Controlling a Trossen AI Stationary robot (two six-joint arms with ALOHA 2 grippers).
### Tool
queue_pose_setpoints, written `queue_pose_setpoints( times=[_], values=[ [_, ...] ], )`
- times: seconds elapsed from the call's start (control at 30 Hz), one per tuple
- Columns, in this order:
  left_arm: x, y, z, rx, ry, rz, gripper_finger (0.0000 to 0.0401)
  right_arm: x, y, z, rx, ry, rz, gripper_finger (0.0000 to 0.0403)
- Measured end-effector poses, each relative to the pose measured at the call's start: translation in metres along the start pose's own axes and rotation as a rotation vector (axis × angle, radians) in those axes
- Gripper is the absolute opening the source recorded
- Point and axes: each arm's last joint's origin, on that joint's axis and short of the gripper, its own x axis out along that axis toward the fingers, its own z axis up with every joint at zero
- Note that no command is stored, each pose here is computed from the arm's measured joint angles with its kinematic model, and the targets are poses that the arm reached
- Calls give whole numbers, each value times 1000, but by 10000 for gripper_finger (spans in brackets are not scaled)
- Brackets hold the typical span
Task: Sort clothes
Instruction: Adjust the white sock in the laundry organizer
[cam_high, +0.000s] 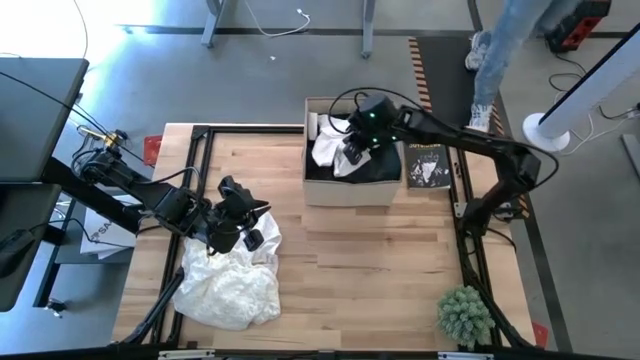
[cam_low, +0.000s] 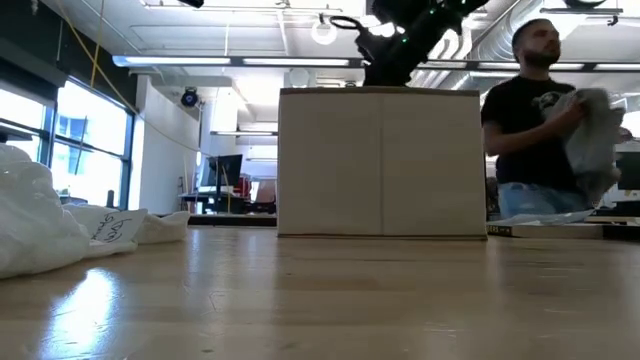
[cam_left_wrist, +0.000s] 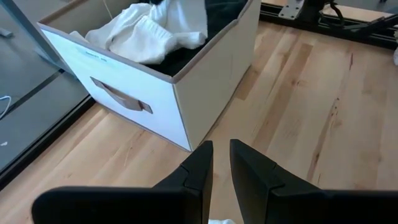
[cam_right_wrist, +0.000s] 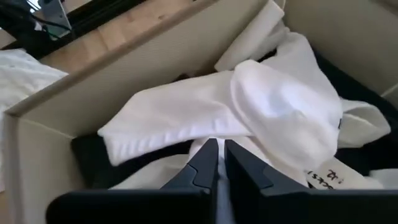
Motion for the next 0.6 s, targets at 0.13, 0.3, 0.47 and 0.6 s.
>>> queue_pose_setpoints(
  times=[0.13,0.3,0.47,0.6],
  values=[
    [0,0,0,0,-1,0,53,-5,2,-9,13,93,-1,21],
    [0,0,0,0,-7,9,53,26,-8,-43,64,363,-49,21],
    [0,0,0,0,-7,9,53,71,-28,-75,110,477,-59,21],
    [0,0,0,1,-7,9,53,95,-36,-84,124,485,-41,21]
  ],
)
